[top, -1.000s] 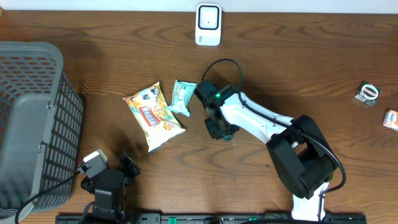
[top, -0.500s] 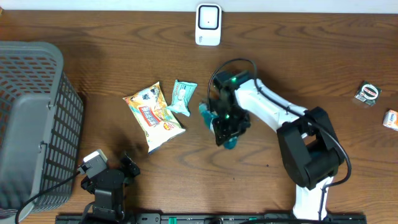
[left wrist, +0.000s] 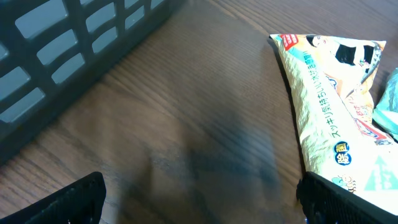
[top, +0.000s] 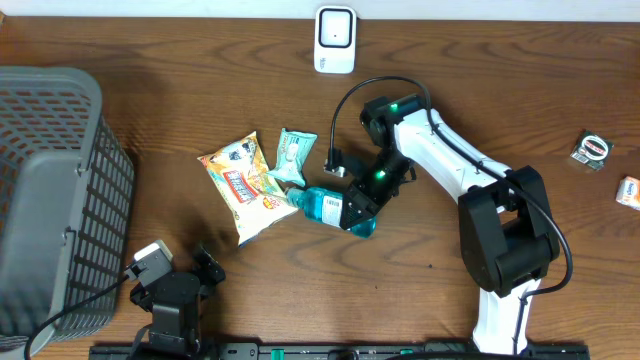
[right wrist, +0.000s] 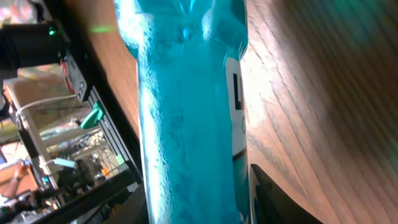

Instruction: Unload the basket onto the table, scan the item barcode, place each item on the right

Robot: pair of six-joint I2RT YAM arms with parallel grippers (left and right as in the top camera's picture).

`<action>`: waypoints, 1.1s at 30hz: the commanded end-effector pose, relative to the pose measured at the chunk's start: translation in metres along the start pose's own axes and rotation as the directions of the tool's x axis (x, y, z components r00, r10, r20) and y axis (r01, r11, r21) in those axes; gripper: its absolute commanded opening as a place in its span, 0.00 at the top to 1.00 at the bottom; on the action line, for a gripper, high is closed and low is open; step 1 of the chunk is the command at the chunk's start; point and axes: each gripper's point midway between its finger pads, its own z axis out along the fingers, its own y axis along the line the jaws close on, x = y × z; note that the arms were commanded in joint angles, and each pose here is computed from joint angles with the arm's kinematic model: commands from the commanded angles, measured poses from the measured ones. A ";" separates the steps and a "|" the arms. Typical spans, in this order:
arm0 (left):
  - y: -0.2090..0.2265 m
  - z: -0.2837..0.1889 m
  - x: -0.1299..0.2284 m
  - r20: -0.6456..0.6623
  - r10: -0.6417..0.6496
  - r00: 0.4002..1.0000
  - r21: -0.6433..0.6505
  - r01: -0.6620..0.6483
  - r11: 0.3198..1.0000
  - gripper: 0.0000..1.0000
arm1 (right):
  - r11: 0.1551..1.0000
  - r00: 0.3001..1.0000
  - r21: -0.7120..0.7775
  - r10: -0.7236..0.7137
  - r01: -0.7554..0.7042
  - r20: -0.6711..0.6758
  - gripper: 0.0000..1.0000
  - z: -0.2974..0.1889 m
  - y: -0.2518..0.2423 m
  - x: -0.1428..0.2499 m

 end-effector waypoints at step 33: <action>0.008 0.001 0.006 -0.018 0.012 1.000 -0.039 -0.012 0.999 0.02 | 0.829 0.985 0.545 0.036 -0.123 0.167 0.73 0.005 -0.122 -0.033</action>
